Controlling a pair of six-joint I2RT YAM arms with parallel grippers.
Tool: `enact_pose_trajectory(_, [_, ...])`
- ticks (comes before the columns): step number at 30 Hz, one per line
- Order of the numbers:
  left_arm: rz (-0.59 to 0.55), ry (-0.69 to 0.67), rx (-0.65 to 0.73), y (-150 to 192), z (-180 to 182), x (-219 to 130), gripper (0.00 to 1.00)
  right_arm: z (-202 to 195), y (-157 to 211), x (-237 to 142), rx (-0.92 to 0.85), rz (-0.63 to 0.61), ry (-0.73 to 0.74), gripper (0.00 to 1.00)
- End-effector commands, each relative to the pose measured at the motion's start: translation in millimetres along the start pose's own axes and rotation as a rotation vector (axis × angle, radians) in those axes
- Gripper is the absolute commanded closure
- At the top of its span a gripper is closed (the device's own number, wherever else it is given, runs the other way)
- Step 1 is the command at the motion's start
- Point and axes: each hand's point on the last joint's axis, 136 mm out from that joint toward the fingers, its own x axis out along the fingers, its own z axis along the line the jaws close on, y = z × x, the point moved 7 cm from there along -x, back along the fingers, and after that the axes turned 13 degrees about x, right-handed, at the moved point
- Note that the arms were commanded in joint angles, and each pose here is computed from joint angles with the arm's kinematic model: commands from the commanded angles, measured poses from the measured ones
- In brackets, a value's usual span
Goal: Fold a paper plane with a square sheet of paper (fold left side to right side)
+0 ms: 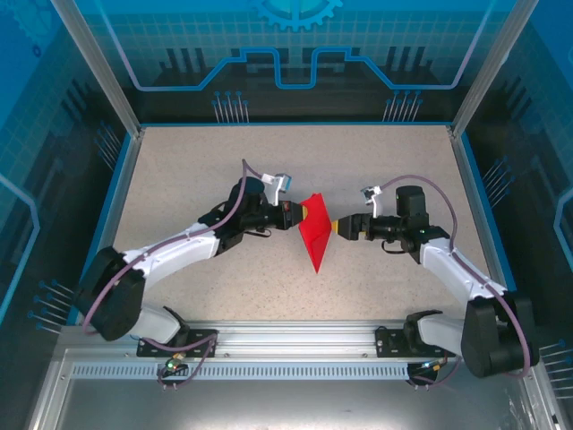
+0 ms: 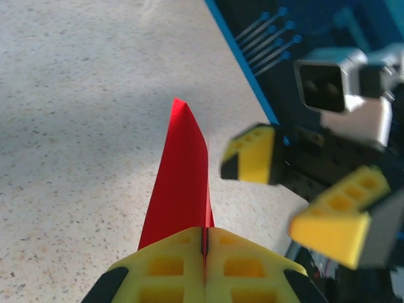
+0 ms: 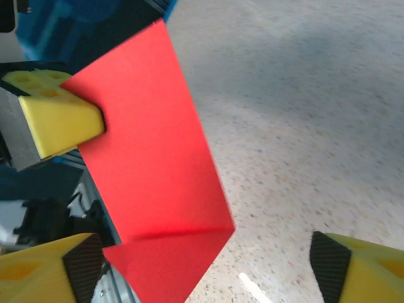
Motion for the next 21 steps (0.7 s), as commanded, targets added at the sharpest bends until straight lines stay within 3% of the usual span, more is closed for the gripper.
enact_pose_trajectory(1, [0.024,0.125,0.112,9,-12,-13,1.0,27,-18,-1,-0.128,0.037,-0.213,0.18])
enact_pose_trajectory(6, [0.0,0.2,0.16,9,-24,-25,1.0,33,-15,8,-0.142,0.127,-0.322,0.27])
enact_pose_trajectory(17, [0.011,0.226,0.152,9,-24,-22,1.0,41,-7,20,-0.15,0.22,-0.356,0.53])
enact_pose_trajectory(21, [0.023,0.218,0.146,11,-22,-20,1.0,41,-5,22,-0.146,0.235,-0.354,0.69])
